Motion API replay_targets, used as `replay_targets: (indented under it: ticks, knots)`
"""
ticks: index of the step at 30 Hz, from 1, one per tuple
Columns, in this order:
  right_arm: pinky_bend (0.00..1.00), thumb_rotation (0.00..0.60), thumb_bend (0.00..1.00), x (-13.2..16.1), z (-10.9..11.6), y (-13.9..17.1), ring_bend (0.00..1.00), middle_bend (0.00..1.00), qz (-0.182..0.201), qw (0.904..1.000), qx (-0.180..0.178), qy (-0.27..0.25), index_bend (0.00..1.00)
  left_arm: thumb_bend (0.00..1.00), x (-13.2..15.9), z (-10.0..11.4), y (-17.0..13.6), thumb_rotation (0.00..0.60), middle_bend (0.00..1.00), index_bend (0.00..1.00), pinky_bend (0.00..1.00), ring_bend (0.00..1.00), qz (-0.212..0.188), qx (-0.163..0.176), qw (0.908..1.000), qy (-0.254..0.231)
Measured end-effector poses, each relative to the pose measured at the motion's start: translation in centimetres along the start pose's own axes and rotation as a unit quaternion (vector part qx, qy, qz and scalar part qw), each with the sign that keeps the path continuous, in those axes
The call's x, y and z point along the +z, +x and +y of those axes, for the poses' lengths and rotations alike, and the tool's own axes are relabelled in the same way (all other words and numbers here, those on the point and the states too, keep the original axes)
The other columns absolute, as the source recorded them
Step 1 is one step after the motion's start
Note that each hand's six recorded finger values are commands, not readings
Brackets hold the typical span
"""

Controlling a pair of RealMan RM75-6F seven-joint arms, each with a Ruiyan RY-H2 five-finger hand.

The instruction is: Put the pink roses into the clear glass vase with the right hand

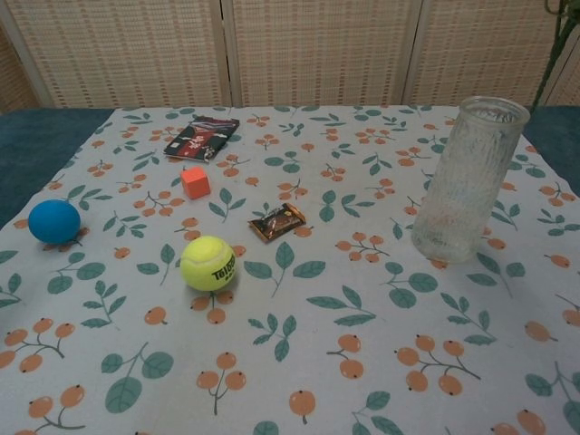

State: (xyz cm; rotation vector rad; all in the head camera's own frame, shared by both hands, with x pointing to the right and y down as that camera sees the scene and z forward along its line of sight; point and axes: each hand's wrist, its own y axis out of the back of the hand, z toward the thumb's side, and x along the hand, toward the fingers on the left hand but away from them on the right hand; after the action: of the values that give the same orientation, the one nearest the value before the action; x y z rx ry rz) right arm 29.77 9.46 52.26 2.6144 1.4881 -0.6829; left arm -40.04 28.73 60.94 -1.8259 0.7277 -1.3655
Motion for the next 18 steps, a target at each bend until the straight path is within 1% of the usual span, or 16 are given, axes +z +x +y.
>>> replay_targets:
  ticks: [4, 9, 13, 18]
  knots:
    - [1.0, 0.6, 0.68, 0.6, -0.4, -0.1, 0.96, 0.94, 0.006, 0.9999, 0.005, 0.006, 0.94, 0.38, 0.0, 0.0, 0.0, 0.6, 0.15, 0.11, 0.36, 0.15, 0.0, 0.0, 1.0, 0.0]
    - [1.0, 0.6, 0.68, 0.6, -0.6, -0.5, 0.96, 0.94, 0.004, 0.9999, 0.005, 0.008, 0.94, 0.38, 0.0, 0.0, 0.0, 0.6, 0.15, 0.11, 0.37, 0.15, 0.0, 0.0, 1.0, 0.0]
    - [1.0, 0.6, 0.68, -0.2, -0.4, -1.2, 0.96, 0.94, -0.006, 0.9999, 0.005, 0.011, 0.94, 0.38, 0.0, 0.0, 0.0, 0.6, 0.15, 0.11, 0.37, 0.15, 0.0, 0.0, 1.0, 0.0]
    - [1.0, 0.6, 0.68, -1.8, 0.2, -2.2, 0.96, 0.94, -0.028, 0.9996, 0.001, 0.006, 0.94, 0.38, 0.0, 0.0, 0.0, 0.6, 0.15, 0.11, 0.36, 0.15, 0.001, 0.001, 1.0, 0.001]
